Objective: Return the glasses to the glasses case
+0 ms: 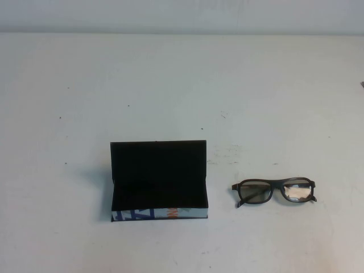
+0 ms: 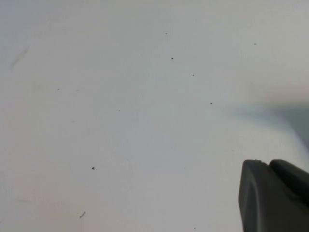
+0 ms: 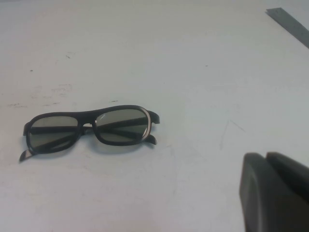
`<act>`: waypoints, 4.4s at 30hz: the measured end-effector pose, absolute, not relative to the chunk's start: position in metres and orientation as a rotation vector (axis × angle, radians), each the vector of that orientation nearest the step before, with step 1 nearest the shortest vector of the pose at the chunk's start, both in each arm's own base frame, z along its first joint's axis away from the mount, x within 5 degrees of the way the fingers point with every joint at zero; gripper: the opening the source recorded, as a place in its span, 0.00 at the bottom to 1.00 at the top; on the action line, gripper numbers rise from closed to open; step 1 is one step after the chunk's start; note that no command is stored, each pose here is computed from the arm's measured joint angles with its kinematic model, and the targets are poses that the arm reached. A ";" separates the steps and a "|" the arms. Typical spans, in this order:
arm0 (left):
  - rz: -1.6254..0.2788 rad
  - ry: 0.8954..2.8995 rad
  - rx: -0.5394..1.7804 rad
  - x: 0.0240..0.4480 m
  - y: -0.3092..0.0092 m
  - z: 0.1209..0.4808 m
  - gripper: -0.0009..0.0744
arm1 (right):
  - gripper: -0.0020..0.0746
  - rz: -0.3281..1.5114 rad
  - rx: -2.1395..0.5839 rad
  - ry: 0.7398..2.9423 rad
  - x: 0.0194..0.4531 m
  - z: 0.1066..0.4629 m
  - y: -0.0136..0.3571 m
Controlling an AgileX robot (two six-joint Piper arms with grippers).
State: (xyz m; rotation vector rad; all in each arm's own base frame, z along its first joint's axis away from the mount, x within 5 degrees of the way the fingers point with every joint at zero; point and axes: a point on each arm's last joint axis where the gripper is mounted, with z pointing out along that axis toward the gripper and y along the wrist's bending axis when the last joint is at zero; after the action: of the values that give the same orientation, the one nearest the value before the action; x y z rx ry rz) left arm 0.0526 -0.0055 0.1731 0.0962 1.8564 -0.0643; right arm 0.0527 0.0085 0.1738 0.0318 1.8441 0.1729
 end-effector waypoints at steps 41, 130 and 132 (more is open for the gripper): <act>-0.064 1.856 0.096 0.053 -0.005 0.173 0.01 | 0.01 0.448 0.221 1.788 0.053 0.179 0.016; -0.064 1.856 0.096 0.053 -0.005 0.173 0.01 | 0.53 0.006 -2.154 1.958 0.314 0.213 0.143; -0.064 1.856 0.096 0.053 -0.005 0.173 0.01 | 0.53 0.009 -2.162 1.964 0.315 0.209 0.144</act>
State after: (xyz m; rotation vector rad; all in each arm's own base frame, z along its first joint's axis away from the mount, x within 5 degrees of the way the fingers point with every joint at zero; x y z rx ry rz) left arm 0.0526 -0.0055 0.1731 0.0962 1.8564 -0.0643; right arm 0.3153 0.1437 0.2095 -2.1617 1.9640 0.0087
